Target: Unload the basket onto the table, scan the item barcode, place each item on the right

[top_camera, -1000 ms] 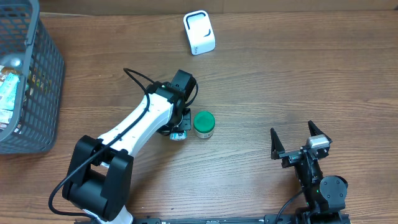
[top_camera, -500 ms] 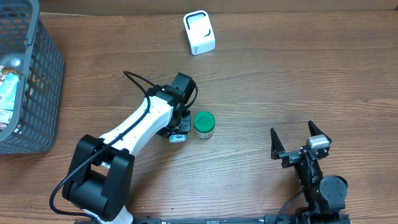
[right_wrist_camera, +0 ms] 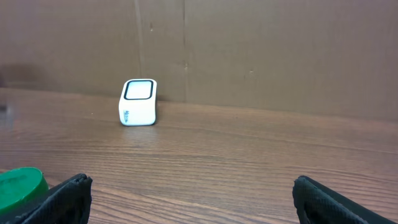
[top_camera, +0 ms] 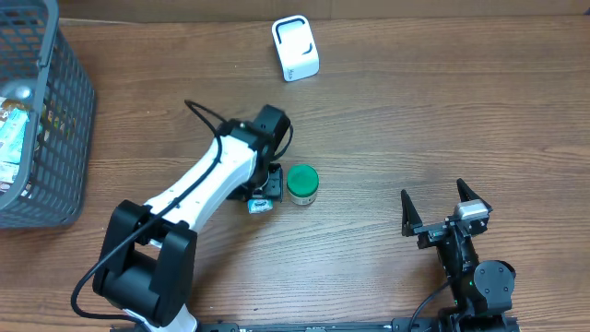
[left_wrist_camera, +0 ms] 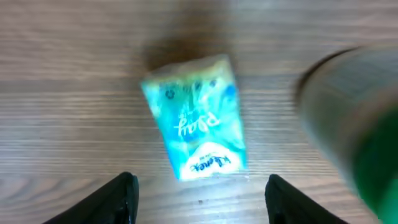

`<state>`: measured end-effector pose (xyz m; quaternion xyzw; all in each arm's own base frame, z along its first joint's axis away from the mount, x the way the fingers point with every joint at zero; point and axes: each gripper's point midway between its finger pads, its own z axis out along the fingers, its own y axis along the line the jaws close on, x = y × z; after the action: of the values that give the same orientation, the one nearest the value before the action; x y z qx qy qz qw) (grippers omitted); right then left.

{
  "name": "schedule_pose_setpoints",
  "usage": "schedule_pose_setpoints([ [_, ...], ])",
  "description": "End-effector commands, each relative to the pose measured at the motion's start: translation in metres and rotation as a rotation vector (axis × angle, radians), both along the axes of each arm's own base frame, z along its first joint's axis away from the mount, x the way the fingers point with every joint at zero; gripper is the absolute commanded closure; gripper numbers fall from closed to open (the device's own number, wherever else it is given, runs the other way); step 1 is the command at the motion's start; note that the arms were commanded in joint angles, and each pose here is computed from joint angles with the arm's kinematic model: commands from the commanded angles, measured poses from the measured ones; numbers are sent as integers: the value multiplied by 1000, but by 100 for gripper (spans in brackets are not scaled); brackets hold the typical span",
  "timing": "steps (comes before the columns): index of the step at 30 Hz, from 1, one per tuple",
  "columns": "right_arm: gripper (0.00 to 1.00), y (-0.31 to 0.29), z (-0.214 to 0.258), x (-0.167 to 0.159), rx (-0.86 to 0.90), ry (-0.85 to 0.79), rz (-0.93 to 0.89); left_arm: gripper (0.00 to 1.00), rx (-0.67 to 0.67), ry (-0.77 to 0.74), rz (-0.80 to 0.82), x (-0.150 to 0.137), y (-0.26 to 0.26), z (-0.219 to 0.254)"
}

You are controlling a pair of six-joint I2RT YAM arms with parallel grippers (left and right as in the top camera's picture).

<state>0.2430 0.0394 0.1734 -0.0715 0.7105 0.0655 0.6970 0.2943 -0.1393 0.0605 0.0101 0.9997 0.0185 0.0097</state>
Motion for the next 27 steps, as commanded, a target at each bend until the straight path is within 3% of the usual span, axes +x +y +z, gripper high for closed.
schedule_pose_setpoints([
  [1, 0, -3, -2, 1, -4, -2, -12, 33, -36, -93, -38, 33, -8, 41],
  [8, 0, -3, -2, 1, -4, -2, -12, 30, -162, -145, -52, 48, -36, 70],
  [19, 0, -3, -2, 1, -4, -2, -12, 35, -169, -160, -54, 52, -38, 71],
  [23, 0, -3, -2, 1, -4, -2, -12, 36, -143, -139, -48, 46, -33, 68],
  [27, 0, -3, -2, 1, -4, -2, -12, 35, -4, -145, 87, 46, 0, 67],
])
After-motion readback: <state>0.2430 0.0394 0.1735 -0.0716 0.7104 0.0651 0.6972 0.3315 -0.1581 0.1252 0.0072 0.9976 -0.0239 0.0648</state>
